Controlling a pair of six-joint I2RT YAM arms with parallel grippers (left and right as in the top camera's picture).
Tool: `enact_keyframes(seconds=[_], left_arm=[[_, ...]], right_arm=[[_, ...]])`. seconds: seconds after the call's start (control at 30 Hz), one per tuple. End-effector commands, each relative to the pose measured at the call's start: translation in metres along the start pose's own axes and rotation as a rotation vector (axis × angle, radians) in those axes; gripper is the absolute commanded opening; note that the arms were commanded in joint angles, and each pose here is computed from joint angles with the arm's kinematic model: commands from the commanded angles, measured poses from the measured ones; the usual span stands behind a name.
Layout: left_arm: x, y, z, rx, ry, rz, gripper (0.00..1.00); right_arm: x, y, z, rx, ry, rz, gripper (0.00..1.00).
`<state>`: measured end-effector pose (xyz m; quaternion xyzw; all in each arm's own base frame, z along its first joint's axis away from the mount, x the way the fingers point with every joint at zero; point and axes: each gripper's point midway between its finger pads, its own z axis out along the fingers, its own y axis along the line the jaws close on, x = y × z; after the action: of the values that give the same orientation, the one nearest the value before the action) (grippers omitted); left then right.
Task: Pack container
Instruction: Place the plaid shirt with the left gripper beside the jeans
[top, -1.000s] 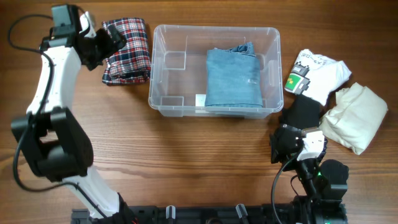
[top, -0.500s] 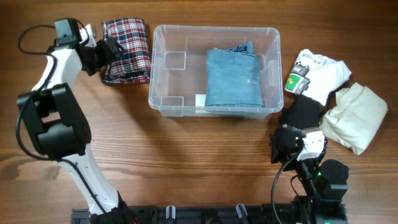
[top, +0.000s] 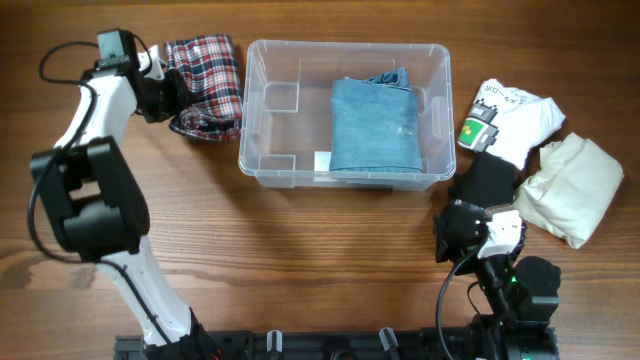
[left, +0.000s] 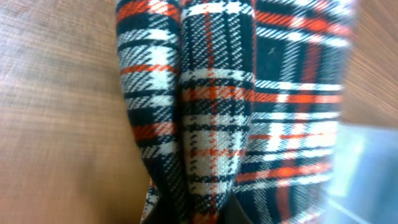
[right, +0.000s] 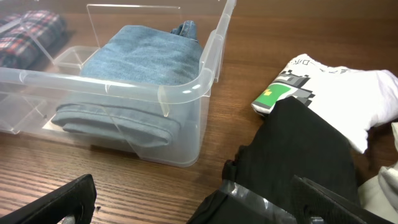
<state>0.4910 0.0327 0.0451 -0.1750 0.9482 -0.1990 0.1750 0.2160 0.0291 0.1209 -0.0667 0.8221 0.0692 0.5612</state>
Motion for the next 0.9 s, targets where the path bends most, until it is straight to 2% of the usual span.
enact_keyframes(seconds=[0.0, 0.1, 0.17, 0.3, 0.5, 0.63, 0.77, 0.87], left_arm=[[-0.016, -0.083, -0.121, 0.135, -0.183, 0.128, 0.04], [0.006, -0.133, -0.184, 0.212, -0.247, 0.171, 0.04], [0.027, -0.167, -0.214, 0.271, -0.266, 0.149, 0.04], [0.072, -0.226, -0.221, 0.358, -0.197, 0.132, 0.04], [0.117, -0.246, -0.144, 0.159, -0.112, 0.075, 0.04], [0.136, -0.251, -0.064, 0.09, -0.027, 0.077, 0.04], [0.146, -0.228, -0.004, -0.008, 0.046, 0.045, 0.04], [0.152, -0.187, 0.008, -0.198, 0.053, 0.038, 0.04]], right_arm=[[-0.003, -0.001, -0.001, 0.008, -0.011, 0.001, 1.0], [-0.003, -0.001, -0.001, 0.008, -0.011, 0.001, 1.0], [-0.003, -0.001, -0.001, 0.008, -0.011, 0.001, 1.0], [-0.003, -0.001, -0.001, 0.008, -0.011, 0.002, 1.0], [-0.003, -0.001, -0.001, 0.007, -0.011, 0.002, 1.0], [-0.003, -0.001, -0.001, 0.007, -0.011, 0.002, 1.0], [-0.003, -0.001, -0.001, 0.008, -0.011, 0.001, 1.0], [-0.003, -0.001, -0.001, 0.008, -0.011, 0.002, 1.0]])
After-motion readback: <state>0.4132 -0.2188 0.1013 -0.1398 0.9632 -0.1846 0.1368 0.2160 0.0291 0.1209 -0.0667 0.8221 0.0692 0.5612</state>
